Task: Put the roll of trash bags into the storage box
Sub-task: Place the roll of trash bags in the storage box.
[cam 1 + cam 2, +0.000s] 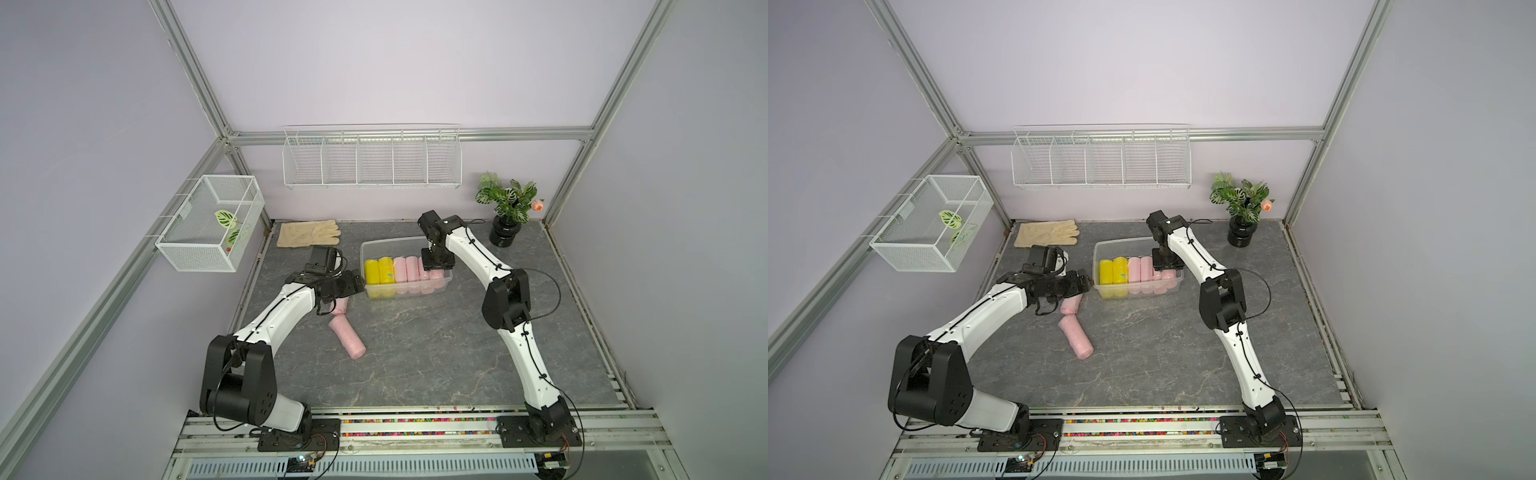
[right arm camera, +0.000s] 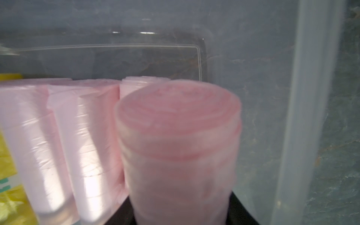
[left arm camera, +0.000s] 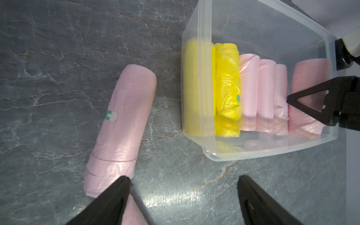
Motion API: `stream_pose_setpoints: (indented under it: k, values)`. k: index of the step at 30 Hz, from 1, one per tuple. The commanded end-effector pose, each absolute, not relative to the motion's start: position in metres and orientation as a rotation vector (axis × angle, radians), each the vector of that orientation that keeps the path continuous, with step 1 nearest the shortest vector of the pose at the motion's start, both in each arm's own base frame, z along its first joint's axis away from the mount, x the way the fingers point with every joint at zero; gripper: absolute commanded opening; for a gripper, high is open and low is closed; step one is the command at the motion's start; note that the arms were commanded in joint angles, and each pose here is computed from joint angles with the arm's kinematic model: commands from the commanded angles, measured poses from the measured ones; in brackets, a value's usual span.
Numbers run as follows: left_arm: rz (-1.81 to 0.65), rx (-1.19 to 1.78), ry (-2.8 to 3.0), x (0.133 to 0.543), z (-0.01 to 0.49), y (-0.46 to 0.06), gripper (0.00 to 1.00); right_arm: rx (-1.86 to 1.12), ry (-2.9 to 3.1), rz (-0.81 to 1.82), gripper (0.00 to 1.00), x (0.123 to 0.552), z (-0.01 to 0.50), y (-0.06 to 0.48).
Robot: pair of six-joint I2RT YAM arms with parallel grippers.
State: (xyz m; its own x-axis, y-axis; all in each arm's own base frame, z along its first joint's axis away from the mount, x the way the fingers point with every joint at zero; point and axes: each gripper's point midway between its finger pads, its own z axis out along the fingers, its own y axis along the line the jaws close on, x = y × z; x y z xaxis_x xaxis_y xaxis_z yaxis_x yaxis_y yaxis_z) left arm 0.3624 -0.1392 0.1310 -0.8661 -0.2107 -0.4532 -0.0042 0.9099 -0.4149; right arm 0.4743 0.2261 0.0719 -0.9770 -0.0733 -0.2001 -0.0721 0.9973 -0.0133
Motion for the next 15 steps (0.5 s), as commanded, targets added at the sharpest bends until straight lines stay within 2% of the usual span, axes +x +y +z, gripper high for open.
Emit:
stream_pose_setpoints:
  k: [1,8,15]
  values:
    - [-0.571,-0.163,2.555,0.360,0.134,-0.138,0.91,-0.081,2.984,-0.117,0.58,0.469,0.062,0.205]
    - [-0.571,-0.163,2.553,0.361,0.136,-0.138,0.91,-0.066,2.947,-0.105,0.66,0.474,0.074,0.205]
    - [-0.573,-0.164,2.554,0.361,0.136,-0.139,0.91,-0.063,2.892,-0.091,0.67,0.478,0.098,0.204]
